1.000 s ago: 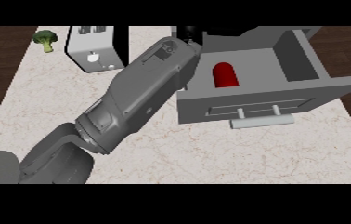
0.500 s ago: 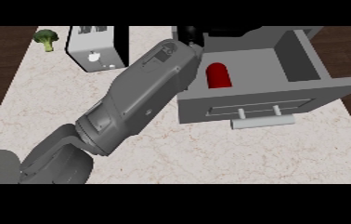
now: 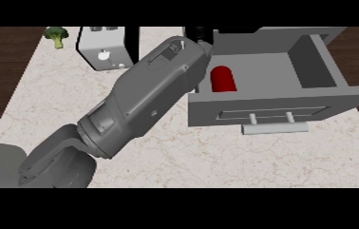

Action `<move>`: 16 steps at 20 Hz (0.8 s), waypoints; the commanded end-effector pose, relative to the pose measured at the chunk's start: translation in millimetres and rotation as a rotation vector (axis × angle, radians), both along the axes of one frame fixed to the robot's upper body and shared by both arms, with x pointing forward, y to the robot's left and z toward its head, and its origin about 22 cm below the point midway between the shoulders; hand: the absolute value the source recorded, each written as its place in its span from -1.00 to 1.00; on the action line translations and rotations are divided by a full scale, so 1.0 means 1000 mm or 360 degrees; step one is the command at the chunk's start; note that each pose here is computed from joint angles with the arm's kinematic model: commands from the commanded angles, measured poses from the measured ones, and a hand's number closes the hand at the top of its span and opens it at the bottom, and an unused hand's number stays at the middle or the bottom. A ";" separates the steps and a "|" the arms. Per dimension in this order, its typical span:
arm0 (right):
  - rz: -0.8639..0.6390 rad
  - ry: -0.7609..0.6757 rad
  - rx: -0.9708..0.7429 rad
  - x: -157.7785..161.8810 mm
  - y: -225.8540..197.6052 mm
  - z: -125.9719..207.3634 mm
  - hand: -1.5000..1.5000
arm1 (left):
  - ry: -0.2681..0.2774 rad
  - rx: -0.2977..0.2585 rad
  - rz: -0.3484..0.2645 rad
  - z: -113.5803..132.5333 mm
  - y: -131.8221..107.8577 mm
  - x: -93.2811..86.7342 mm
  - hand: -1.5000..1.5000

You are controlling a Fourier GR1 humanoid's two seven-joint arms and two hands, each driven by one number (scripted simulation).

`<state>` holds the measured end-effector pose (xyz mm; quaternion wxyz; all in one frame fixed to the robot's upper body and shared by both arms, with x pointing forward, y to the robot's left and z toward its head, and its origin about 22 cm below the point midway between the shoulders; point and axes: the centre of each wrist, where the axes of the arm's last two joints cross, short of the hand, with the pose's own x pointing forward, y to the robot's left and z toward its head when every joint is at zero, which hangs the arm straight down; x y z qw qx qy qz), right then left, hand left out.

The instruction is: Pick up the can, place it into the drawer and close the drawer

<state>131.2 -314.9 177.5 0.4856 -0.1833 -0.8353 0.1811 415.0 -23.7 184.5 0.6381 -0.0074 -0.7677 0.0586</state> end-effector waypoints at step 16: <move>-0.0106 -0.0021 -0.0734 0.142 0.086 -0.031 -1.00 | 0.0102 -0.0031 0.0007 0.012 0.006 -0.002 -1.00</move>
